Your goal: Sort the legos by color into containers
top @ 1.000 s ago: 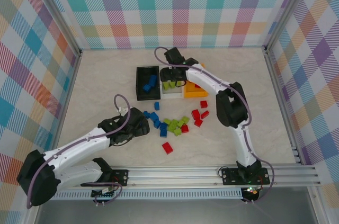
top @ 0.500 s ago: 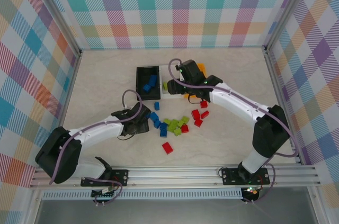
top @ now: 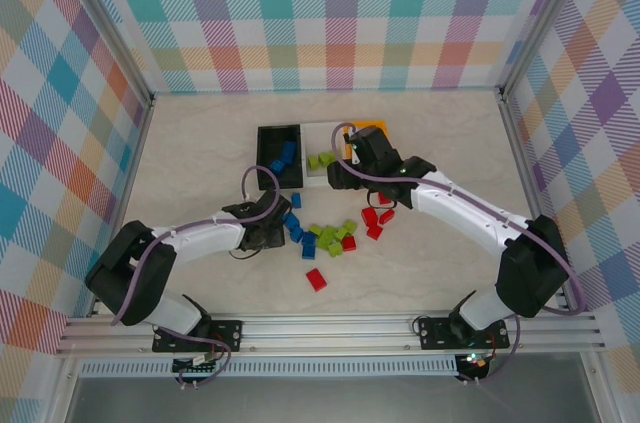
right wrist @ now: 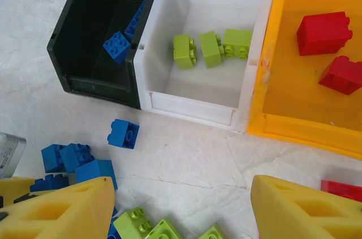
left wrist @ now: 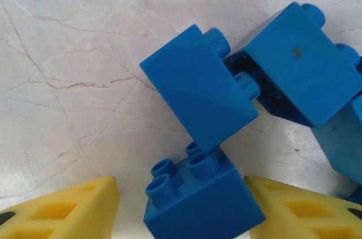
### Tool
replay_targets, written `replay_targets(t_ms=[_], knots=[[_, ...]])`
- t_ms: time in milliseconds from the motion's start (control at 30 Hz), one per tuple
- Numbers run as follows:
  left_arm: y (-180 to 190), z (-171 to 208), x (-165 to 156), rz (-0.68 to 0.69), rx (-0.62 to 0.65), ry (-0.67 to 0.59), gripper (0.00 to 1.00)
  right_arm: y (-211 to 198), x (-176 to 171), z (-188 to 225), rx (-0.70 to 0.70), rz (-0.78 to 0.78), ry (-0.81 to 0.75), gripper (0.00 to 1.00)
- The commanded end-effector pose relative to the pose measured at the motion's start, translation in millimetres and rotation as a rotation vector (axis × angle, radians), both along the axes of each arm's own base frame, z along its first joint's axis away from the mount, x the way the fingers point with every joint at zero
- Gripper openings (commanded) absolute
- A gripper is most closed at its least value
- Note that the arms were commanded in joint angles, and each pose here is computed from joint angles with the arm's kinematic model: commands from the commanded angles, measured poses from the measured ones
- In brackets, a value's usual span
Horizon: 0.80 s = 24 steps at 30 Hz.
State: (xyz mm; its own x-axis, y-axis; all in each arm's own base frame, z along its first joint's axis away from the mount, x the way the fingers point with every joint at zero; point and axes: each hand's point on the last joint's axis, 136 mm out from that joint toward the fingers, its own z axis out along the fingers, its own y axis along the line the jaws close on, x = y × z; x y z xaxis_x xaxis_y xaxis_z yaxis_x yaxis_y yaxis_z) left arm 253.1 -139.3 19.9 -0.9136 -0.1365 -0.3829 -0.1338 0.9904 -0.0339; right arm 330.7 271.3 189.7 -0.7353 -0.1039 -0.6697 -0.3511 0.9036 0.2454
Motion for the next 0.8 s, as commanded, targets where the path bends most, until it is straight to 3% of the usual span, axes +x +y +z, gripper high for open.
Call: replay_targets(t_ms=[0,200,333,500,600,767], knots=[[-4.0,7.1,11.4,-0.005,-0.001,-0.024,0.53,-1.6,2.0,6.0,0.02,-0.018,-0.022,0.65],[-1.4,12.5,9.7,-0.006,0.002,-0.029,0.37,-1.8,1.0,3.8,0.021,-0.019,-0.018,0.65],[0.3,26.5,3.7,0.0,-0.024,-0.043,0.33,-4.0,0.4,4.8,0.02,-0.024,-0.023,0.65],[0.2,72.5,4.2,0.006,-0.08,-0.116,0.33,-7.5,-2.8,5.7,0.027,-0.029,-0.028,0.65],[-2.8,103.6,23.5,0.011,-0.093,-0.165,0.33,-10.9,-5.5,1.3,0.024,-0.036,-0.023,0.65],[-15.2,126.4,85.0,0.02,-0.067,-0.206,0.32,-18.6,-9.9,-8.0,0.009,-0.058,-0.01,0.65]])
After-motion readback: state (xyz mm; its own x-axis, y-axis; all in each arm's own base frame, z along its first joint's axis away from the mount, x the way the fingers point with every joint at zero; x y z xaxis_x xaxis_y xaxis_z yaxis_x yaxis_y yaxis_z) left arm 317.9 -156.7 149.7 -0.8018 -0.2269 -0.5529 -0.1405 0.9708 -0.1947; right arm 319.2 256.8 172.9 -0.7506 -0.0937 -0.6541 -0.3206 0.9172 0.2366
